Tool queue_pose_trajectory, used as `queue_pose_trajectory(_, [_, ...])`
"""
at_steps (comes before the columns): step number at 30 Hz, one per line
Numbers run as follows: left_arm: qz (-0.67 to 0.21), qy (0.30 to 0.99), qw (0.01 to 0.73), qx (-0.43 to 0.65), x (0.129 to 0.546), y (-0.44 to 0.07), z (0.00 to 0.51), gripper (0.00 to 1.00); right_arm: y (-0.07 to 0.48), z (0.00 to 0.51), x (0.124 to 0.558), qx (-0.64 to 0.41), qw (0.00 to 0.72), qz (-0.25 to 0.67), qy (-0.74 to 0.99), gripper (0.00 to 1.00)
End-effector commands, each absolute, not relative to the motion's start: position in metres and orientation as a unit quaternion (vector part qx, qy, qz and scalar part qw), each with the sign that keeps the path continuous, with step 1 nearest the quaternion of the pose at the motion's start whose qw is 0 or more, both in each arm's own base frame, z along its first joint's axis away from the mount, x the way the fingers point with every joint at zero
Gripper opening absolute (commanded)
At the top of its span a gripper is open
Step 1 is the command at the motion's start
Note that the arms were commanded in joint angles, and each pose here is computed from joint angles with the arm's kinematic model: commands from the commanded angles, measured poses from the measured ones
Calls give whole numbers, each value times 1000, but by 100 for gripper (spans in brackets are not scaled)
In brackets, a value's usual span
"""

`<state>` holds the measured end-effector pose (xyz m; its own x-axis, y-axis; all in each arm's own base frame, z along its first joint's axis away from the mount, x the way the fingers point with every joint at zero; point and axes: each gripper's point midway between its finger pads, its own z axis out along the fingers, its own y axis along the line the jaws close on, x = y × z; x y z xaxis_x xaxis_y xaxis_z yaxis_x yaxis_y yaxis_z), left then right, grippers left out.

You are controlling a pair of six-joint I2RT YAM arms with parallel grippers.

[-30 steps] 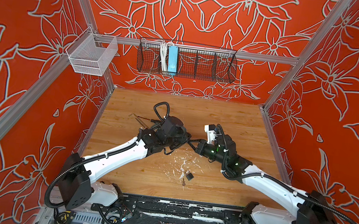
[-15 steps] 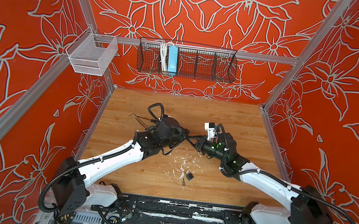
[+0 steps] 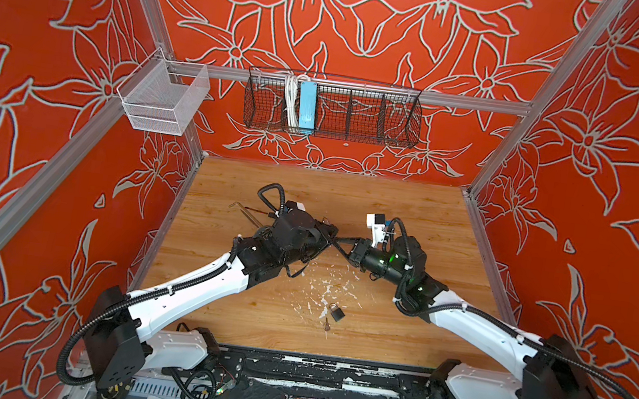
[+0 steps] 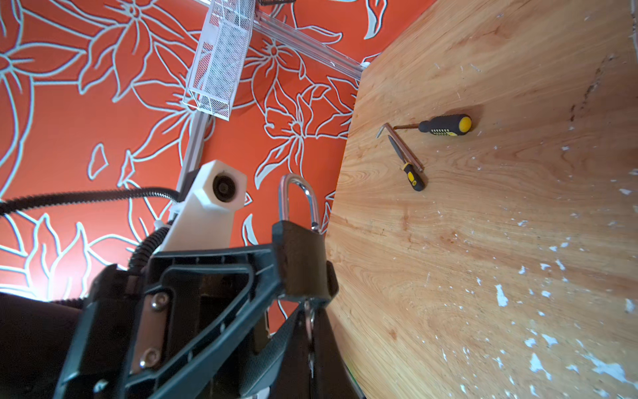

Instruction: Unlock with the key

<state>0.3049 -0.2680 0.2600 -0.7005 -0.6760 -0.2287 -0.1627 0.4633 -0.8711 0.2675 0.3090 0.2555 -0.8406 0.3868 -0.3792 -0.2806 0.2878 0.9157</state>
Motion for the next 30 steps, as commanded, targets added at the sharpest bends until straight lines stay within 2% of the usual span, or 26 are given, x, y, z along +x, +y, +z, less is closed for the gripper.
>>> queue_pose_trajectory(1, [-461, 815, 272, -220, 292, -282, 272, 0, 310, 282, 261, -8, 316, 593, 740, 0])
queue_pose_trajectory(4, [-450, 821, 275, -218, 293, -278, 269, 0, 305, 274, 259, -10, 318, 580, 750, 5])
queue_pose_trajectory(7, [-432, 832, 279, -211, 295, -272, 265, 0, 299, 262, 255, -12, 317, 562, 764, 19])
queue_pose_trajectory(18, [-367, 868, 312, -122, 289, -256, 263, 0, 262, 246, 231, -37, 339, 486, 805, 47])
queue_pose_trajectory(30, [-279, 873, 397, 50, 263, -222, 241, 0, 249, 238, 209, -93, 318, 437, 836, 52])
